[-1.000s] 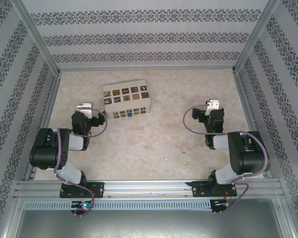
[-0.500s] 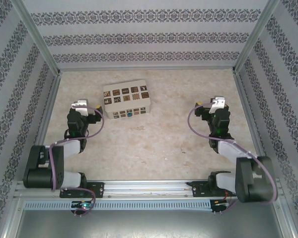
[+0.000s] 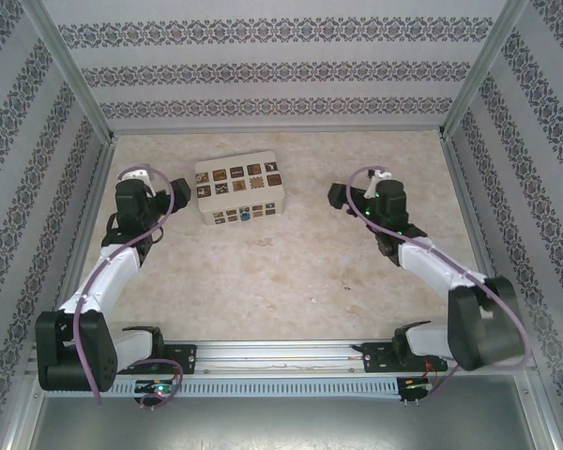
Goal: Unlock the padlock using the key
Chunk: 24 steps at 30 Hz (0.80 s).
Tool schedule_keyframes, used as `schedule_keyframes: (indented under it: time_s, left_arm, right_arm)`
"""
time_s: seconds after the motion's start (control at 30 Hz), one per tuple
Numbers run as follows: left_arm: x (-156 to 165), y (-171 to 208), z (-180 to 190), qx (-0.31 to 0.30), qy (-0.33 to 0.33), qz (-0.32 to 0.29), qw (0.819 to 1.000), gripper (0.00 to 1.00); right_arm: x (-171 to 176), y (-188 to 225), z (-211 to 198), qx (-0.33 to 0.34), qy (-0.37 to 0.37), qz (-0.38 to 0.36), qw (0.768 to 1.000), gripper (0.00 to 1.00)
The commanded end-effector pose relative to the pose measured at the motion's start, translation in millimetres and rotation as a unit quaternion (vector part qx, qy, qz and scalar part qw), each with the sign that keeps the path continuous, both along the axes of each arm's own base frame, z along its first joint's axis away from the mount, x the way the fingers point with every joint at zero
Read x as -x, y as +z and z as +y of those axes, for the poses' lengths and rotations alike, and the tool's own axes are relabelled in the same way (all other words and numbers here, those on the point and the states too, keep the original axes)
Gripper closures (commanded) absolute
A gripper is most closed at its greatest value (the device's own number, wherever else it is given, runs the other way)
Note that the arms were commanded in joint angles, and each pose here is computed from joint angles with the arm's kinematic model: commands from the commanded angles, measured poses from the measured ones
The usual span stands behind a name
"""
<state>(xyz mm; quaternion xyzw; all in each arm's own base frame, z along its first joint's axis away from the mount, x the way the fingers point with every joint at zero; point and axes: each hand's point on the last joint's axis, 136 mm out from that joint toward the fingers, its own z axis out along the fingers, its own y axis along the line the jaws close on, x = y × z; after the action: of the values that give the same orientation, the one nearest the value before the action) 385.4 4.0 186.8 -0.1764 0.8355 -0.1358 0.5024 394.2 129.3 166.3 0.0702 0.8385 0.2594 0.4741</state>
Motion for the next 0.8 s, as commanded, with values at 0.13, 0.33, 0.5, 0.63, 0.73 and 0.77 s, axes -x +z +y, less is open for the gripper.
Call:
schedule_keyframes:
  time_s: [0.13, 0.33, 0.5, 0.63, 0.73, 0.77]
  left_arm:
    - [-5, -24, -36, 0.147, -0.039, 0.063, 0.986, 0.01]
    - [-20, -30, -41, 0.178, -0.045, 0.053, 0.982, 0.01]
    - [-31, -36, -48, 0.199, -0.059, 0.054, 0.977, 0.0]
    - [-44, -44, -57, 0.226, -0.078, 0.06, 0.969, 0.02]
    - [-53, -48, -68, 0.245, -0.1, 0.068, 0.962, 0.08]
    - [-55, -50, -72, 0.252, -0.109, 0.072, 0.959, 0.1]
  right_arm:
    - [-35, -5, 70, -0.067, 0.054, 0.054, 0.995, 0.02]
    - [-61, -20, 102, -0.093, 0.081, 0.079, 0.989, 0.02]
    - [-76, -33, 123, -0.108, 0.101, 0.098, 0.984, 0.02]
    - [-85, -46, 139, -0.126, 0.12, 0.12, 0.977, 0.02]
    - [-90, -51, 150, -0.133, 0.129, 0.125, 0.975, 0.01]
    - [-91, -53, 153, -0.133, 0.132, 0.127, 0.974, 0.02]
